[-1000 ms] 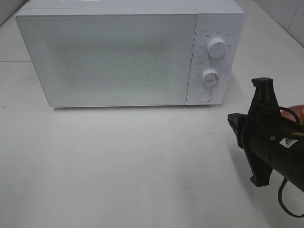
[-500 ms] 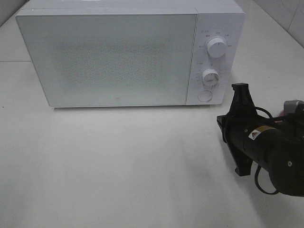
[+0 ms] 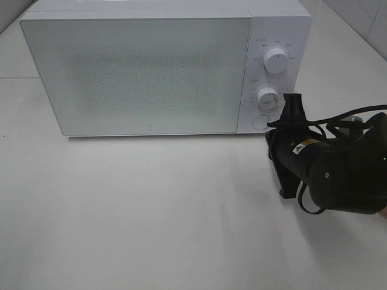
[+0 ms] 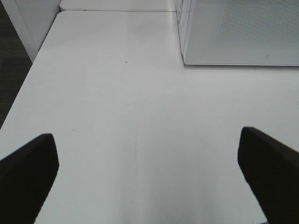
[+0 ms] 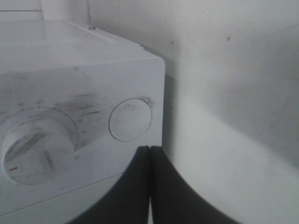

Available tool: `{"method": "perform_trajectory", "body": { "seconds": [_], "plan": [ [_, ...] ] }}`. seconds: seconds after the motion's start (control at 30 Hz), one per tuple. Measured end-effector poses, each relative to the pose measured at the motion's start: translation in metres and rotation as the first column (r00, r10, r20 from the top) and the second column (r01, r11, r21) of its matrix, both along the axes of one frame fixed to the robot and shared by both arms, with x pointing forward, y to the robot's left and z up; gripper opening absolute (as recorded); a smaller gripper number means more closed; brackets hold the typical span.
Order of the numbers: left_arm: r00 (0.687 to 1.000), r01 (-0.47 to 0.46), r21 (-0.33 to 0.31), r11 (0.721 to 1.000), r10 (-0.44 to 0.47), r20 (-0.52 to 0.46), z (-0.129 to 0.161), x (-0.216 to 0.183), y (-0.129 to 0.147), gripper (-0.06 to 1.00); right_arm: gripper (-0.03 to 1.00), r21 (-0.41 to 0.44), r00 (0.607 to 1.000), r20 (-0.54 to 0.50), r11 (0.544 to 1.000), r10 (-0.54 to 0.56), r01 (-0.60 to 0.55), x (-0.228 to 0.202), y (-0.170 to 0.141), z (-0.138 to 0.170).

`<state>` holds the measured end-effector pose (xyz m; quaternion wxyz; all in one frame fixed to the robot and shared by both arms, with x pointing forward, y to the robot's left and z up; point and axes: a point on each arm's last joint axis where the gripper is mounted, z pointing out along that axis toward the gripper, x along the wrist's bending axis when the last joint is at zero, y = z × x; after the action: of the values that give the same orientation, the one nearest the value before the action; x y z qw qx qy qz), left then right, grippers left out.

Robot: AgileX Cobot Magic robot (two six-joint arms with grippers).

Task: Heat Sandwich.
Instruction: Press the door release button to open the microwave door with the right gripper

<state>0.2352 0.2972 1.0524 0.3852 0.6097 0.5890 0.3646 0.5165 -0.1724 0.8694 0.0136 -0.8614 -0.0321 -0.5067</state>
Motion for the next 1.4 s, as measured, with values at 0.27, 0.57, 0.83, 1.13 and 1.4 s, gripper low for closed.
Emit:
{"method": "perform_trajectory", "body": {
  "seconds": [0.27, 0.57, 0.83, 1.13, 1.4],
  "plan": [
    [1.000, 0.000, 0.000, 1.000, 0.000, 0.000, 0.000, 0.000, 0.000, 0.99, 0.01, 0.007, 1.000, 0.009, 1.000, -0.020, 0.020, 0.018, 0.001, -0.007],
    [1.000, 0.000, 0.000, 1.000, 0.000, 0.000, 0.000, 0.000, 0.000, 0.99, 0.01, 0.025, 0.998, 0.061, 0.999, -0.026, 0.024, 0.041, -0.004, -0.001],
    [1.000, 0.000, 0.000, 1.000, 0.000, 0.000, 0.000, 0.000, 0.000, 0.99, 0.01, 0.051, 1.000, 0.021, 0.999, -0.007, 0.006, 0.045, 0.000, -0.013],
    [1.000, 0.000, 0.000, 1.000, 0.000, 0.000, 0.000, 0.000, 0.000, 0.99, 0.01, 0.045, 0.999, 0.045, 0.999, -0.012, 0.010, 0.047, -0.001, -0.014],
    [1.000, 0.000, 0.000, 1.000, 0.000, 0.000, 0.000, 0.000, 0.000, 0.99, 0.01, 0.045, 0.997, 0.072, 0.999, -0.025, 0.022, 0.050, 0.000, -0.015]
  ]
}}
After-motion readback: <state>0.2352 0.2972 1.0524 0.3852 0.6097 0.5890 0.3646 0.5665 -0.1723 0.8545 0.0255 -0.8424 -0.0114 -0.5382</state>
